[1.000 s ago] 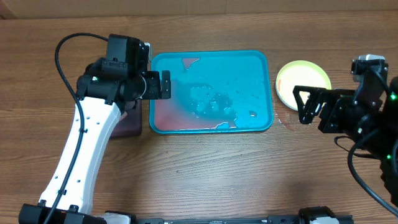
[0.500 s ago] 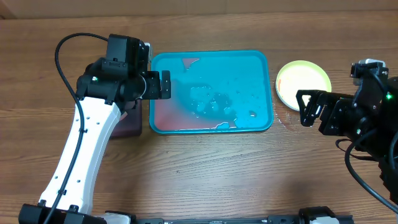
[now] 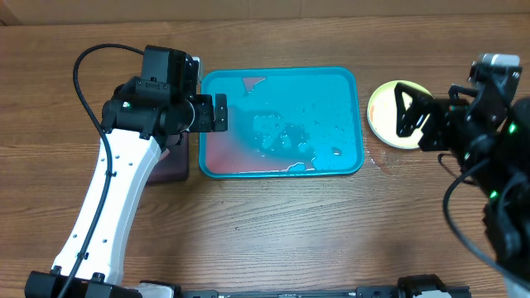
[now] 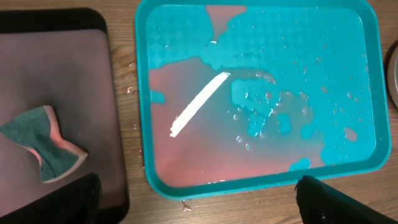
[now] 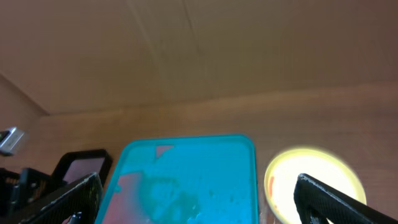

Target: Clean dirty plates on tray and stack at the side

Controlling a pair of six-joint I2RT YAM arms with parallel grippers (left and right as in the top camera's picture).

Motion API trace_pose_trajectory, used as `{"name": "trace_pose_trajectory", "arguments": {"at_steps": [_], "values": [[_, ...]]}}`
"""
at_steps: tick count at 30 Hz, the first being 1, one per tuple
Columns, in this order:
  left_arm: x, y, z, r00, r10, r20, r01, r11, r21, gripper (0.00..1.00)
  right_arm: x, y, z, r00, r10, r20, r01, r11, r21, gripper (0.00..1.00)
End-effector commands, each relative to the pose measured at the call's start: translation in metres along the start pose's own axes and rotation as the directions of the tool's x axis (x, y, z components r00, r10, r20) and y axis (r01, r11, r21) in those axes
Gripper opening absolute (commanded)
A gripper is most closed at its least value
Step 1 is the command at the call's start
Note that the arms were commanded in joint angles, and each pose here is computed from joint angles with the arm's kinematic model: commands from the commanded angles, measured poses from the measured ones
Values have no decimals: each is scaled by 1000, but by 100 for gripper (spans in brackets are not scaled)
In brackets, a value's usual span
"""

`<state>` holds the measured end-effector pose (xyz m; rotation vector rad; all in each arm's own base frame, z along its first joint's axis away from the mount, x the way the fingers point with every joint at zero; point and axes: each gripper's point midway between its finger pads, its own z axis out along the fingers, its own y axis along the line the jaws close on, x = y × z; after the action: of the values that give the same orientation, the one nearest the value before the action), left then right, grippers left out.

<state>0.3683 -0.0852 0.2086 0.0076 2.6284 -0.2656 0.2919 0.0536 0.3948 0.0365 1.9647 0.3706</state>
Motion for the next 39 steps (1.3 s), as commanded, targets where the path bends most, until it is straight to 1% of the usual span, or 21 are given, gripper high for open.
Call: {"name": "trace_pose_trajectory", "arguments": {"at_steps": [1,3,6,11,17,36,37,39], "values": [[-5,-1,-2,1000,0,14,0,1000,-2,100,20,-6,-1,989,-131,66,131,991,2,100],[-5,-1,-2,1000,0,14,0,1000,-3,100,38,-11,4,976,-193,104,194,981,4,100],[-5,-1,-2,1000,0,15,0,1000,-3,100,66,-19,10,957,-245,152,247,969,9,100],[-5,-1,-2,1000,0,14,0,1000,-3,100,114,-30,18,935,-255,247,264,965,-1,100],[-5,-1,-2,1000,0,15,0,1000,-2,100,163,-32,22,911,-262,319,293,955,-54,100],[-5,-1,-2,1000,0,14,0,1000,-2,100,229,-38,37,911,-258,322,309,944,-117,100],[-5,-1,-2,1000,0,15,0,1000,-2,100,225,-37,35,900,-258,352,315,942,-114,100],[-5,-1,-2,1000,0,14,0,1000,-2,100,221,-36,32,893,-259,368,319,941,-112,100]]}}
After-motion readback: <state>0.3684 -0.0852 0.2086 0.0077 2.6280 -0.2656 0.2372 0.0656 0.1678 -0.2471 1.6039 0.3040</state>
